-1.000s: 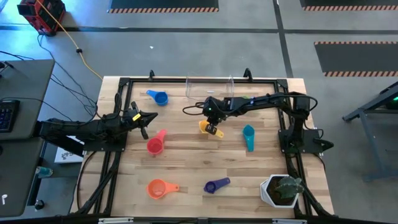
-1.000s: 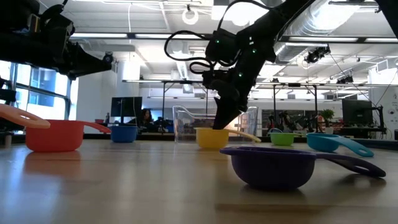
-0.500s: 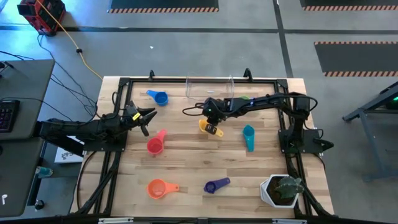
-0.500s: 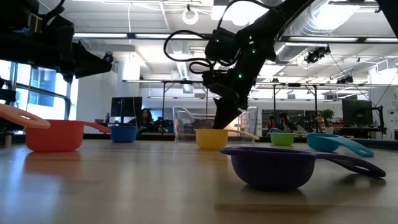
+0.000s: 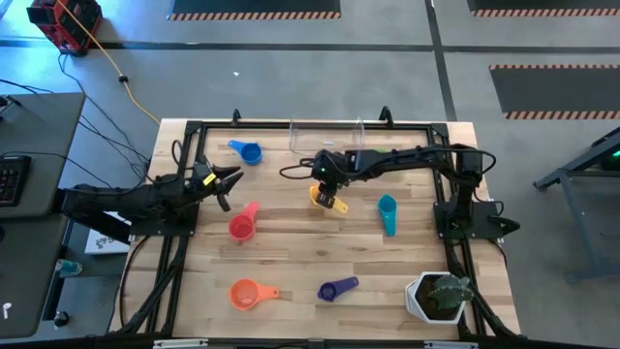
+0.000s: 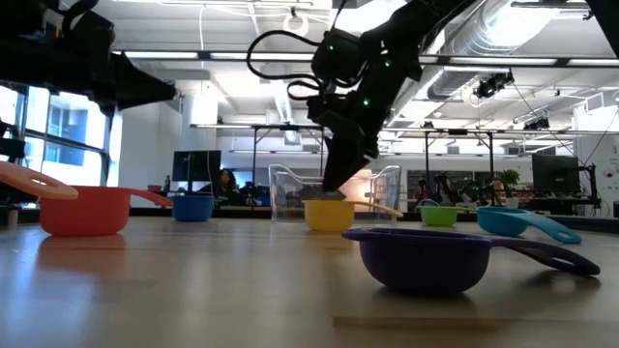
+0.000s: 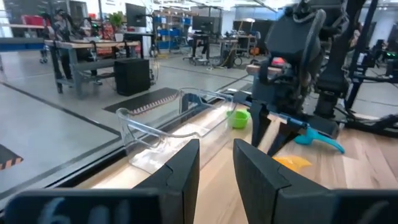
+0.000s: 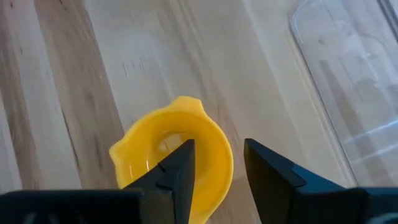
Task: Nest measuring cups in basket
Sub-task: Stack the red measuring cup into the orange measuring cup
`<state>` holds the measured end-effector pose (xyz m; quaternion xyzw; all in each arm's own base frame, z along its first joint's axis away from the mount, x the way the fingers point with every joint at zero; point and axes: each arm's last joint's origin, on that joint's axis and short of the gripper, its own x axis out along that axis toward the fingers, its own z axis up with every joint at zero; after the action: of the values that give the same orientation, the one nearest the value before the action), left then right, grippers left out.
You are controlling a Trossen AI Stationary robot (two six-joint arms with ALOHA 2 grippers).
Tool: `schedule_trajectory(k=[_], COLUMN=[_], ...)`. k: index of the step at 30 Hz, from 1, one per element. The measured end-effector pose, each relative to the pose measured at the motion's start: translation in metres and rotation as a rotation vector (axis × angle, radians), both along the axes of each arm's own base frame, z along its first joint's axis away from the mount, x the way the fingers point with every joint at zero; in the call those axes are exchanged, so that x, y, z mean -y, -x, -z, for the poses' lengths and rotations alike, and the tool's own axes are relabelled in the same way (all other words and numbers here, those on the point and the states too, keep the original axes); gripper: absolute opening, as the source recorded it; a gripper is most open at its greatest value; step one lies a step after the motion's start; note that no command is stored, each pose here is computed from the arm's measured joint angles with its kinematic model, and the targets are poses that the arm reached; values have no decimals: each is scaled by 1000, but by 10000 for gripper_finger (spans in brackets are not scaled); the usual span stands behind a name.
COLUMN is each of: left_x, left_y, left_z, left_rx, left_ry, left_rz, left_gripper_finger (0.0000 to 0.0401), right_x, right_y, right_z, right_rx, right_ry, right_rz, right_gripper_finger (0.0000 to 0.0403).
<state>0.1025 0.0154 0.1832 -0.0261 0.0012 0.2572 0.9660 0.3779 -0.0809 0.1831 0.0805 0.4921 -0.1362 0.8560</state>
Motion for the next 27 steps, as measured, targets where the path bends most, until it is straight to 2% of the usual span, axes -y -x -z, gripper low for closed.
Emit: schedule_trajectory(k=[5,10,15,22,27], left_x=[0,0,1,6,6], left_y=[4,13,17,2,-7], left_z=[-12,-29,-45,-77,-86], left_rx=[-52,-107,-177,-234,-425], left_ry=[69,192,319,501,580], left_rz=[1,-24,-43,89,37], left_gripper_finger=[90,90,90,90,90], right_x=[1,1,-1,-5,-17], right_y=[-3,-6,-8,-12,-15], right_z=[-8,-15,-20,-28,-30], right_rx=[1,18,34,54,63], right_ry=[0,-14,-72,-148,-169], right_rz=[-1,-11,-35,-17,-16], right_gripper_finger=[129,129,129,129,129])
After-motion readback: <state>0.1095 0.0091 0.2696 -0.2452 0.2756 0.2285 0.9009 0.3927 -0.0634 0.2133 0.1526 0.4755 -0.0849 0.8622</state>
